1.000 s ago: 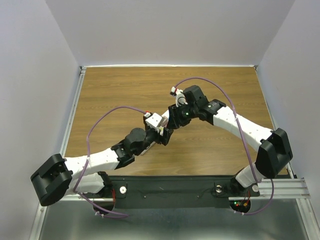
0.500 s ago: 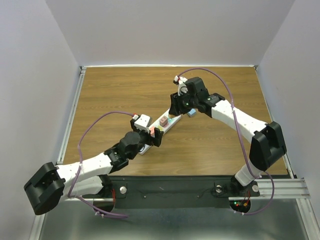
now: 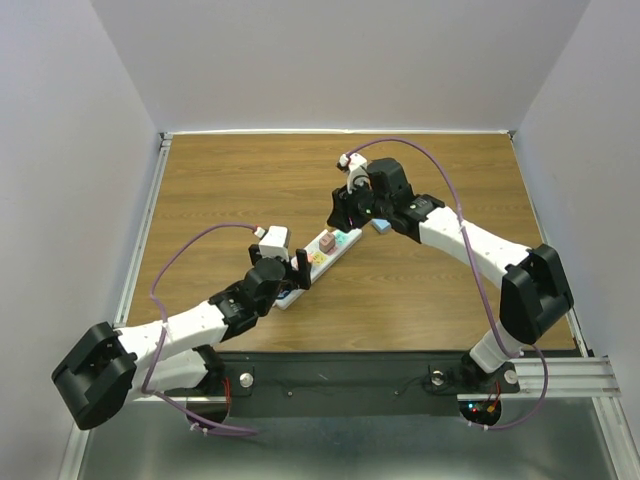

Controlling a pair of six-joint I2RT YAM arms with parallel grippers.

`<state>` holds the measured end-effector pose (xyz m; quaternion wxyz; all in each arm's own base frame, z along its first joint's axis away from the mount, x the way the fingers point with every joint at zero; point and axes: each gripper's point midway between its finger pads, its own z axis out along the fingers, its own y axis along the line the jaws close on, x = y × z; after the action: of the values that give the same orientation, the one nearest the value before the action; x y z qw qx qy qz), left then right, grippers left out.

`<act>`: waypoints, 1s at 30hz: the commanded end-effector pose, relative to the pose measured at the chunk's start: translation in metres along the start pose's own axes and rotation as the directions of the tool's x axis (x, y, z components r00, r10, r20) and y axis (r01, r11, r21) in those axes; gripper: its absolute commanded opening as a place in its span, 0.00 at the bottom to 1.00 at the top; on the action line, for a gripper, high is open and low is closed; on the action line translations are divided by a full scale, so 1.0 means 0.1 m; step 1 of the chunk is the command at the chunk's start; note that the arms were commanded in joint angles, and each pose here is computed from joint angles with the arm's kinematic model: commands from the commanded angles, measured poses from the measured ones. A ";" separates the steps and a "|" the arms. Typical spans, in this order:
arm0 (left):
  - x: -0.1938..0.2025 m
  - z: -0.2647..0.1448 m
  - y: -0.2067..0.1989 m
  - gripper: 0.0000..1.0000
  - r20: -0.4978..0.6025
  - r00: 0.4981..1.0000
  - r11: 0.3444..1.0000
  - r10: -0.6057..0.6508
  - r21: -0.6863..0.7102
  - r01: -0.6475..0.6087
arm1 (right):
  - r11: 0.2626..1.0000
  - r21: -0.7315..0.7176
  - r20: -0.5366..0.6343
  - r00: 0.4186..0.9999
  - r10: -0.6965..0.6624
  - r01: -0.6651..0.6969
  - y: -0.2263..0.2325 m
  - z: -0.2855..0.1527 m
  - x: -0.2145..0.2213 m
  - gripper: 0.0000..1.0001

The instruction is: Insert the plug

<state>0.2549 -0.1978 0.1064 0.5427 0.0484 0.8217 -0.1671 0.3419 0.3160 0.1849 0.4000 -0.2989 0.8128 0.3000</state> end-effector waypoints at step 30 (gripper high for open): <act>0.05 0.12 -0.12 0.90 -0.079 0.997 1.000 0.023 0.009 -0.022 | 0.985 0.067 -0.021 0.987 -0.160 0.161 -0.47 0.48 0.32 0.00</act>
<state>0.2504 -0.2037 0.0814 0.4974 0.0648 0.8514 -0.1533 0.3714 0.3027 0.1164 0.4054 -0.3379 0.8193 0.2239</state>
